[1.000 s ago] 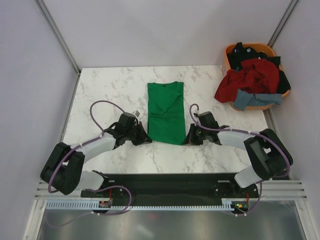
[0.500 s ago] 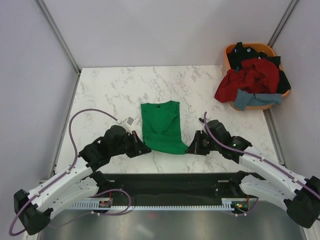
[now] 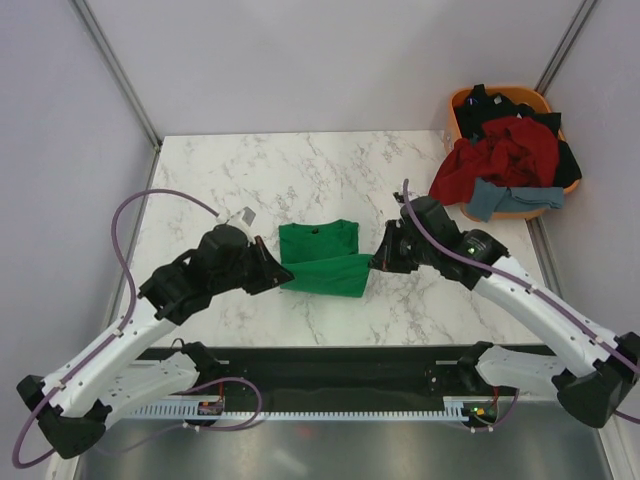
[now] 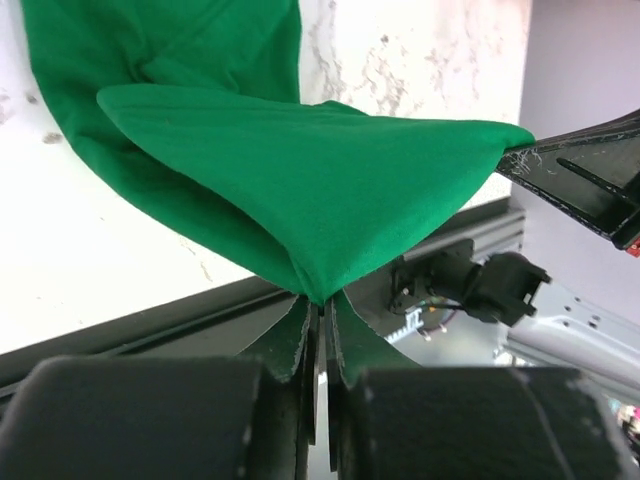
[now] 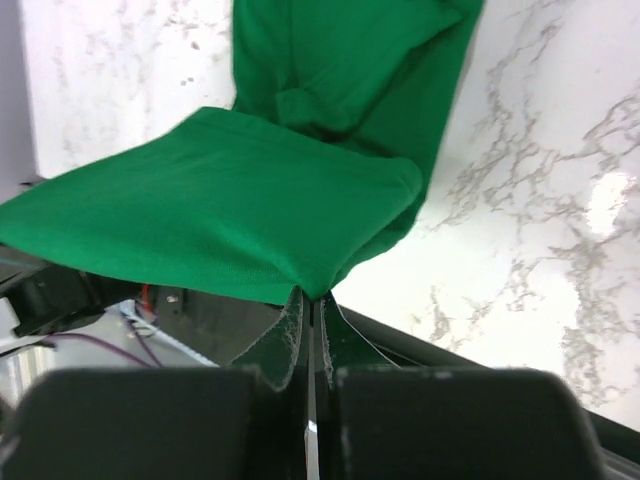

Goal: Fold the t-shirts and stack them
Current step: Fold the tshirt

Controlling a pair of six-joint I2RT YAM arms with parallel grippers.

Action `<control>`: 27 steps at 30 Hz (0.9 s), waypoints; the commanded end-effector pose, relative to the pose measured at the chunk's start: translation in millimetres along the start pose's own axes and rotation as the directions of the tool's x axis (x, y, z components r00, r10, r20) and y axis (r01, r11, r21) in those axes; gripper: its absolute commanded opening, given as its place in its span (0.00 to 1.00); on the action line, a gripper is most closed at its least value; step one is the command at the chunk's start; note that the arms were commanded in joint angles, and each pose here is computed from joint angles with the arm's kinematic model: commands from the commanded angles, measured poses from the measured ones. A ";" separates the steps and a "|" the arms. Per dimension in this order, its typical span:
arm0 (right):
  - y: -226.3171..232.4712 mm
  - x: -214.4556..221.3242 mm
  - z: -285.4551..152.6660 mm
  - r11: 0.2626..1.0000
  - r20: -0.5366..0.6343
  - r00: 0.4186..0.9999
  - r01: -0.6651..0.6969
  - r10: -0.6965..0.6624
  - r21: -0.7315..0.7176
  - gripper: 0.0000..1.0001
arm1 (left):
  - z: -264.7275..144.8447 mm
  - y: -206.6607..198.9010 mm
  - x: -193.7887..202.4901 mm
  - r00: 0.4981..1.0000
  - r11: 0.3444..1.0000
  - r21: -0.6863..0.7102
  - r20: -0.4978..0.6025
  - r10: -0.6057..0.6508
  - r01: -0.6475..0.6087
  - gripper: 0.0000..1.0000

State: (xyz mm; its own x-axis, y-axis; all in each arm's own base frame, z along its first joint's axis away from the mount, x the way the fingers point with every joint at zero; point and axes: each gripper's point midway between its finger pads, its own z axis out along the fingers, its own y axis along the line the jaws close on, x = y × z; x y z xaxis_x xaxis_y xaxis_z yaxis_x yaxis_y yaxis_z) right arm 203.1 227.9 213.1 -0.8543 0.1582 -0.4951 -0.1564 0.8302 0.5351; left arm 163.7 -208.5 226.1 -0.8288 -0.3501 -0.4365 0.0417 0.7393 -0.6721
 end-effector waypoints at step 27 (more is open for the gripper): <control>-74.3 -132.9 148.3 0.969 -0.101 0.992 0.099 -0.078 0.224 0.00 | 152.5 91.6 -147.4 0.999 0.977 -0.214 -0.052 0.000 -0.011 0.02</control>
State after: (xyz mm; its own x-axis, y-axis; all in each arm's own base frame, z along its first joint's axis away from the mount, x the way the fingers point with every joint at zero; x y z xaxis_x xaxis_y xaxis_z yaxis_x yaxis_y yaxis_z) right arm 376.8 232.9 136.3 -0.9019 0.0514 -0.4288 -0.1058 0.9363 0.3348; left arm 347.5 -179.1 135.4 -0.8665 -0.3460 -0.3597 -0.1318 0.8537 -0.5037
